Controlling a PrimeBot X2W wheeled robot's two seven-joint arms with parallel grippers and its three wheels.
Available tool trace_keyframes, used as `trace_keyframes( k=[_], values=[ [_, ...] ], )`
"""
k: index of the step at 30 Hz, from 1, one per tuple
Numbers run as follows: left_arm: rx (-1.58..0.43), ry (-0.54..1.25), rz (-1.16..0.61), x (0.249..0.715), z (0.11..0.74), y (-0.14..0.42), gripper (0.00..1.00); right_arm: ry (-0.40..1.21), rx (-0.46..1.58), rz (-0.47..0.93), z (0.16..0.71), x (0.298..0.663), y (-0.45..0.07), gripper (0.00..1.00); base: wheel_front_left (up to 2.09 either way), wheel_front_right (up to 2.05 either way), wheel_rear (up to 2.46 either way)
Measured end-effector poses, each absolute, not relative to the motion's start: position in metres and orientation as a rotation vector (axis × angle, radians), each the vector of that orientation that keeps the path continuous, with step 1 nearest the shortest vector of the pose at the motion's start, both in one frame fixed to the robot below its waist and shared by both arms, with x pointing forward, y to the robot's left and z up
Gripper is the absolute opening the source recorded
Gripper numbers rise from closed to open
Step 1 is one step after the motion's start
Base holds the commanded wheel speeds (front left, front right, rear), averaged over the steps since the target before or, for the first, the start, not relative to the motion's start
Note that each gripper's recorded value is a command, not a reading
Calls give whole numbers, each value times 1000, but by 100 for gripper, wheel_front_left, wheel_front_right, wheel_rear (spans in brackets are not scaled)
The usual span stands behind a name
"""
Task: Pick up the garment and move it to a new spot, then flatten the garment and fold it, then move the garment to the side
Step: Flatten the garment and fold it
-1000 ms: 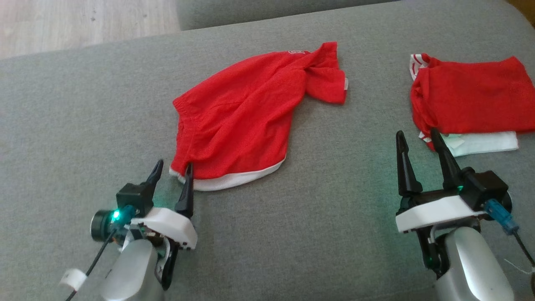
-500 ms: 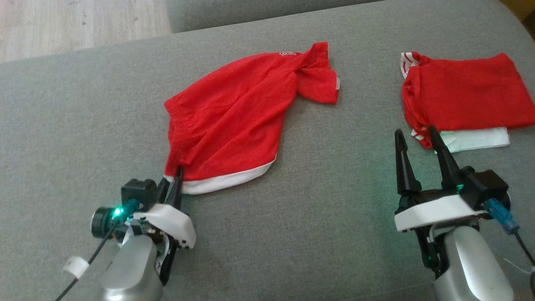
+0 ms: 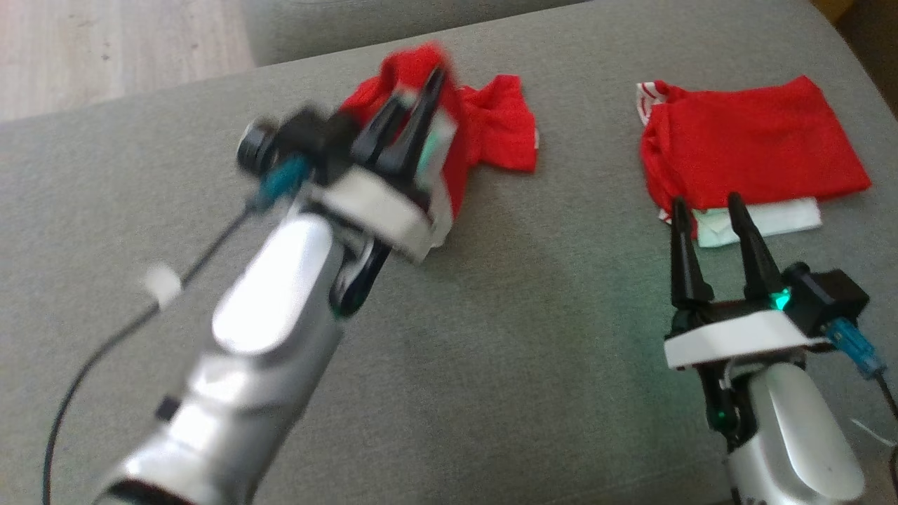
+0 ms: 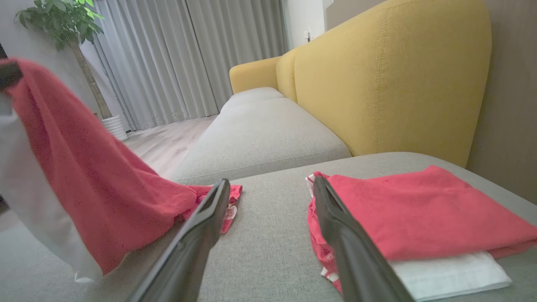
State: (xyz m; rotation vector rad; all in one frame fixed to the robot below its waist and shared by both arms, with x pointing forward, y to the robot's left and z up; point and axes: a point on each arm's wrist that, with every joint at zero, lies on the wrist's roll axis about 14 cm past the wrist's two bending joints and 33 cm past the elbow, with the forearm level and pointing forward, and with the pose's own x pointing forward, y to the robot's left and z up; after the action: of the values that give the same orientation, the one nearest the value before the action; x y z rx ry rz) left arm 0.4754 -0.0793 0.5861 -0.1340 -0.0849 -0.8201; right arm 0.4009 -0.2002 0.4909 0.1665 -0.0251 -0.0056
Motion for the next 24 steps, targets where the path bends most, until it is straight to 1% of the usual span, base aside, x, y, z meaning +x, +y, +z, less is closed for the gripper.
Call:
trace_keyframes(
  k=[1,4,8,11,15,17,19,21,24],
  values=[
    [-134,-85,-820,475,586,-79,0,-25,167,-6,491,401,-200,100,0,0,0],
    [-132,-128,-923,473,624,-109,0,-45,179,-1,498,402,-199,100,0,0,0],
    [-146,-182,-1005,470,661,-137,0,-59,197,-11,504,398,-203,100,0,0,0],
    [-183,-248,-1024,470,688,-146,0,-64,203,-28,506,393,-209,100,0,0,0],
    [-240,-348,-974,478,719,-136,0,-69,203,-25,507,394,-208,100,0,0,0],
    [-239,-336,-945,485,712,-130,0,-70,205,-22,507,397,-207,100,0,0,0],
    [-227,-288,-910,493,690,-119,0,-70,205,-19,507,400,-206,100,0,0,0],
    [-214,-216,-864,500,655,-102,0,-64,198,-7,504,404,-202,100,0,0,0],
    [-159,-53,-782,504,578,-64,0,-53,192,13,500,410,-195,100,0,0,0]
  ],
)
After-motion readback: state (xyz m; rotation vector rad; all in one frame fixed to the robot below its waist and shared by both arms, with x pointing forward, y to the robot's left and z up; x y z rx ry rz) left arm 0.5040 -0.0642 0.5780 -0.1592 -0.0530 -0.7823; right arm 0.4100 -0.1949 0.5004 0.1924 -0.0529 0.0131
